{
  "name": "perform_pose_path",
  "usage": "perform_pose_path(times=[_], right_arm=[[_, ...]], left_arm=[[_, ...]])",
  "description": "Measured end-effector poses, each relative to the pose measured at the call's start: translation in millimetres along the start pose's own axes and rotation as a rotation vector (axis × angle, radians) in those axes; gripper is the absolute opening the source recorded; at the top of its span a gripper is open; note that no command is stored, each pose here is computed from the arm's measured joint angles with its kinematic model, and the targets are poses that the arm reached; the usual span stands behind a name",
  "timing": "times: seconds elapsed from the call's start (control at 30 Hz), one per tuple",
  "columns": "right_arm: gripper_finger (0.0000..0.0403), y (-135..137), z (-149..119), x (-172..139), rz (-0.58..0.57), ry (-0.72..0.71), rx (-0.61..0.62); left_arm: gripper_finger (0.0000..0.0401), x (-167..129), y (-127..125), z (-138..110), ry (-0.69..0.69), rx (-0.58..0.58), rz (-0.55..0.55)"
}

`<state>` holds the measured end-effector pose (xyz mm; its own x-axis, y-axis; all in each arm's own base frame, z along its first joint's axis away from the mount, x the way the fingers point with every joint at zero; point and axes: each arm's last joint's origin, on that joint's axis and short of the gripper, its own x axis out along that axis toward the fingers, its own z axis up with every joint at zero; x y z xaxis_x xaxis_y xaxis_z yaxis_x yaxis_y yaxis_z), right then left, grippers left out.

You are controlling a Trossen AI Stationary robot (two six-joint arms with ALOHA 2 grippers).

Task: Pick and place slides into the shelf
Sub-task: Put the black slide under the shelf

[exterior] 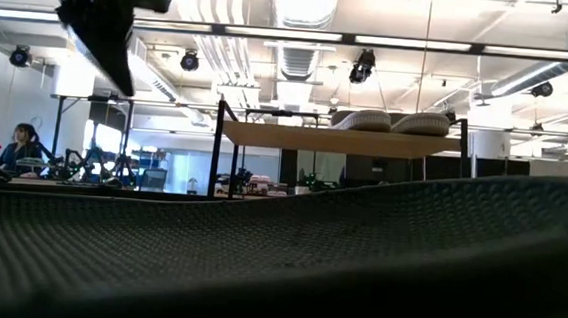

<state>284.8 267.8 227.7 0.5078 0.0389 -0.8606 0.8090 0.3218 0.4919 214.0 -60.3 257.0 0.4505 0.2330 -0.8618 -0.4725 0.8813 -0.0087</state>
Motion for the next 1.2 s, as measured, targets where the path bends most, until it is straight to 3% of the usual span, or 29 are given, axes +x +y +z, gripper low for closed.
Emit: perform_pose_path(times=[0.17,0.37,0.6,0.8,1.0,1.2], right_arm=[[0.0008,-14,-21,13,-0.103,0.086,0.051],[0.0008,-30,-33,28,-0.205,0.024,0.210],[0.0008,-21,-37,38,-0.121,0.078,0.127],[0.0009,-22,-34,40,-0.136,0.063,0.119],[0.0018,-11,-26,45,-0.057,0.061,0.091],[0.0079,13,6,57,0.072,0.037,0.032]], left_arm=[[0.0012,15,-4,-13,0.075,0.002,-0.106],[0.0012,24,-19,-22,0.060,0.052,-0.296],[0.0012,23,-39,-35,0.109,0.184,-0.586],[0.0012,19,-45,-46,0.161,0.295,-0.664],[0.0012,24,-42,-52,0.218,0.147,-0.616],[0.0020,20,-44,-61,0.191,0.067,-0.551]])
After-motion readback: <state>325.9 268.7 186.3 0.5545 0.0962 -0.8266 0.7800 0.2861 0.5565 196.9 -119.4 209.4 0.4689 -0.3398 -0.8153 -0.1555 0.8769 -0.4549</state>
